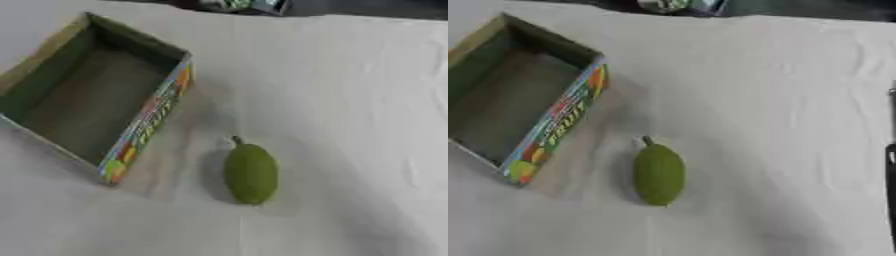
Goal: Pick up objects on the table and place them in the box.
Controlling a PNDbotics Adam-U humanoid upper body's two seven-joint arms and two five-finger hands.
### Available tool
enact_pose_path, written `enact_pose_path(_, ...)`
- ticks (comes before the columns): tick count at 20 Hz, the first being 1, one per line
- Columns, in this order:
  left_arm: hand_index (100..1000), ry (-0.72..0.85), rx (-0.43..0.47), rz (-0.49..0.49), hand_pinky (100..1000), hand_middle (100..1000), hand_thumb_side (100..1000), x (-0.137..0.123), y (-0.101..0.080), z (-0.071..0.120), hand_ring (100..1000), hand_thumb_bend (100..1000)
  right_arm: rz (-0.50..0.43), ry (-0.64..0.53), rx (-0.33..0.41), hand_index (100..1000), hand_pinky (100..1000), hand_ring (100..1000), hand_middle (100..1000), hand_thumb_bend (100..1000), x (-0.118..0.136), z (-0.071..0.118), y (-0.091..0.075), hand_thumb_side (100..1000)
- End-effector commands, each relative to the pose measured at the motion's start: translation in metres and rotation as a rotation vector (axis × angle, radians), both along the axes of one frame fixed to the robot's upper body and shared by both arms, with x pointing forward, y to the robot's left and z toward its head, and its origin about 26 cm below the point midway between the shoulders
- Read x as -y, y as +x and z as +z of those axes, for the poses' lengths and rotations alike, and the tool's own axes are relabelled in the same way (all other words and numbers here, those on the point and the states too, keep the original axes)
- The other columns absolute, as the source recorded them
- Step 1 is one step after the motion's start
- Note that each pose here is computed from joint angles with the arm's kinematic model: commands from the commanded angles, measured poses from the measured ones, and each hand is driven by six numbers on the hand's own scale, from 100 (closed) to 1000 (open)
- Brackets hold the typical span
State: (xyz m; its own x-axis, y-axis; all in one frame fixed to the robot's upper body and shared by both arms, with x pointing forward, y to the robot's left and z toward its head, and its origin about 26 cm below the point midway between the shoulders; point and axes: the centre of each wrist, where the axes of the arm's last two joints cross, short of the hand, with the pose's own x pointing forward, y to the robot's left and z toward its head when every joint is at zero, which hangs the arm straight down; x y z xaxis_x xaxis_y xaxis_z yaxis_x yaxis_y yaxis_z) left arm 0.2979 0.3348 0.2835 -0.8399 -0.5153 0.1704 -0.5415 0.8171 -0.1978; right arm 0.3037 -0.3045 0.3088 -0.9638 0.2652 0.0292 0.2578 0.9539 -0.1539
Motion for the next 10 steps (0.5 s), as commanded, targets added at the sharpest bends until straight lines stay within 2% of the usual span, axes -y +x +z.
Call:
enact_pose_path(1,722,0.039,0.036,0.009,576,581,584,0.0,-0.005,0.012,614,100,-0.004,-0.032,0.028,744,825,639,587,100,0.001,0.01,-0.005,470)
enact_pose_path(5,721,0.036,0.041,0.011,576,581,584,-0.001,-0.006,0.013,614,100,-0.011,-0.032,0.025,747,828,647,593,100,0.003,0.011,-0.006,470)
enact_pose_path(6,721,0.038,0.041,0.013,576,581,584,-0.001,-0.006,0.013,614,100,-0.022,-0.035,0.02,749,827,653,594,100,0.005,0.011,-0.007,551)
enact_pose_path(7,722,0.041,0.038,0.015,575,581,583,-0.002,-0.006,0.013,614,100,-0.038,-0.046,0.015,751,826,657,600,100,0.007,0.011,-0.008,470)
enact_pose_path(10,722,0.053,0.029,0.026,575,582,583,-0.004,-0.007,0.012,614,100,-0.108,-0.12,-0.006,769,826,684,622,100,0.016,0.012,-0.011,419)
